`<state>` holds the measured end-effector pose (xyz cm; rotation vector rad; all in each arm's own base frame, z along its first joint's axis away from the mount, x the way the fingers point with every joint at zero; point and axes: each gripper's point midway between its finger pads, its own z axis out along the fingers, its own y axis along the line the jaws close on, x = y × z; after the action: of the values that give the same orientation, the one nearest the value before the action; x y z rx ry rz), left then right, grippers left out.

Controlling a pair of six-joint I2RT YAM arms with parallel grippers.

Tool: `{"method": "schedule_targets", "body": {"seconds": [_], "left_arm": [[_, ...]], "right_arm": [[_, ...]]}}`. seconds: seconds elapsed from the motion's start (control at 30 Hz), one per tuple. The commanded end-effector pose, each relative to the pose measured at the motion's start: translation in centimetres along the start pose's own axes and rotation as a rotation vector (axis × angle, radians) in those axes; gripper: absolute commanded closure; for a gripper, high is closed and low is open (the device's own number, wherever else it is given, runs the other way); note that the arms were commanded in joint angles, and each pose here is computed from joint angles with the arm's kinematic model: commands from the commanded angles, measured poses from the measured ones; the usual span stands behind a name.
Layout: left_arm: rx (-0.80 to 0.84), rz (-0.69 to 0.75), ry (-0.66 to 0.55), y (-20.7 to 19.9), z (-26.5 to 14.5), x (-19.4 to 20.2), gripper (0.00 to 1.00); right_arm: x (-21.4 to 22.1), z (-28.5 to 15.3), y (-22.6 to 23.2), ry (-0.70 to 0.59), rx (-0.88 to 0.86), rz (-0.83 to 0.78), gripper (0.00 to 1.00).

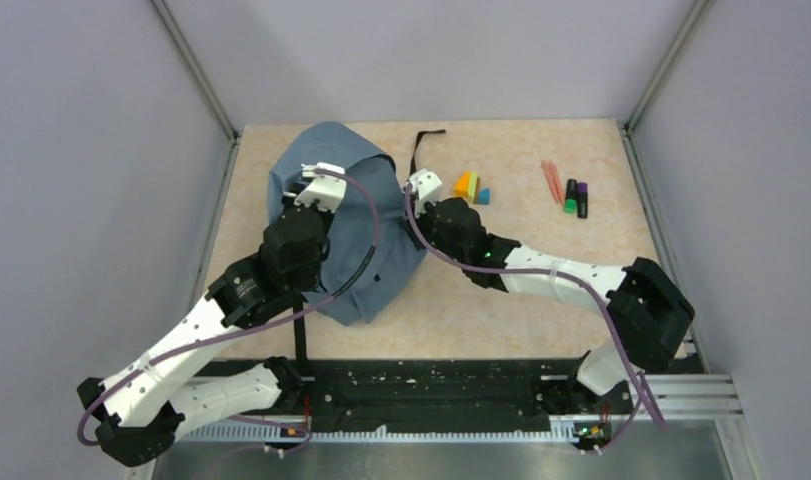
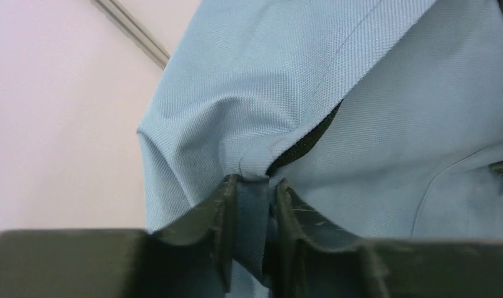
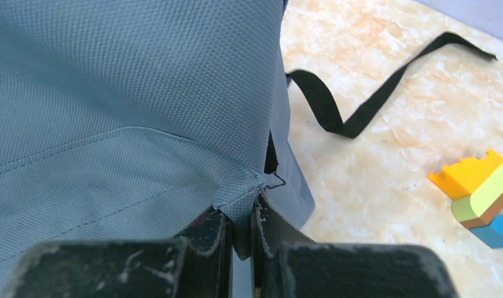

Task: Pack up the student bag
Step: Adjust the student bag at the center of the board.

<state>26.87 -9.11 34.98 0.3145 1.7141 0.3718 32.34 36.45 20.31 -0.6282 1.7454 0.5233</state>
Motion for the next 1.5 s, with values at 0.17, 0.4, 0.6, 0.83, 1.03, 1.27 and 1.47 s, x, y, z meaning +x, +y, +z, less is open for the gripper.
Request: {"method": "schedule_targets", "body": {"seconds": [0.17,0.4,0.6,0.83,1.03,1.27,1.47], "left_arm": [[0.108,-0.253,-0.165,2.8,-3.2,-4.3,1.0],[0.39,-0.454,-0.283,1.4,-6.5,-11.8,1.0],[0.498,-0.555,-0.231,-2.6,-6.1,-10.1,1.0],[0.495,-0.707,-0.013,-7.1,-2.0,-0.1,1.0],[0.37,-0.762,0.114,-5.0,1.9,6.7,1.0],[0.121,-0.623,0.289,0.0,3.4,12.1,1.0],[-0.035,-0.449,0.349,3.3,2.2,14.7,0.68]], "right_arm": [[-18.0,-8.7,-0.5,-0.502,-0.031,0.04,1.0],[-23.3,-16.1,0.0,-0.628,-0.094,-0.014,1.0],[-24.2,-17.6,-0.8,-0.592,-0.061,-0.019,1.0],[-19.2,-10.3,-0.5,-0.292,-0.075,-0.049,1.0],[-14.5,-1.3,0.7,-0.126,-0.093,-0.068,1.0],[-9.3,7.1,3.4,-0.07,-0.179,-0.004,1.0],[-3.5,10.3,5.0,-0.006,-0.208,0.044,1.0]]}}
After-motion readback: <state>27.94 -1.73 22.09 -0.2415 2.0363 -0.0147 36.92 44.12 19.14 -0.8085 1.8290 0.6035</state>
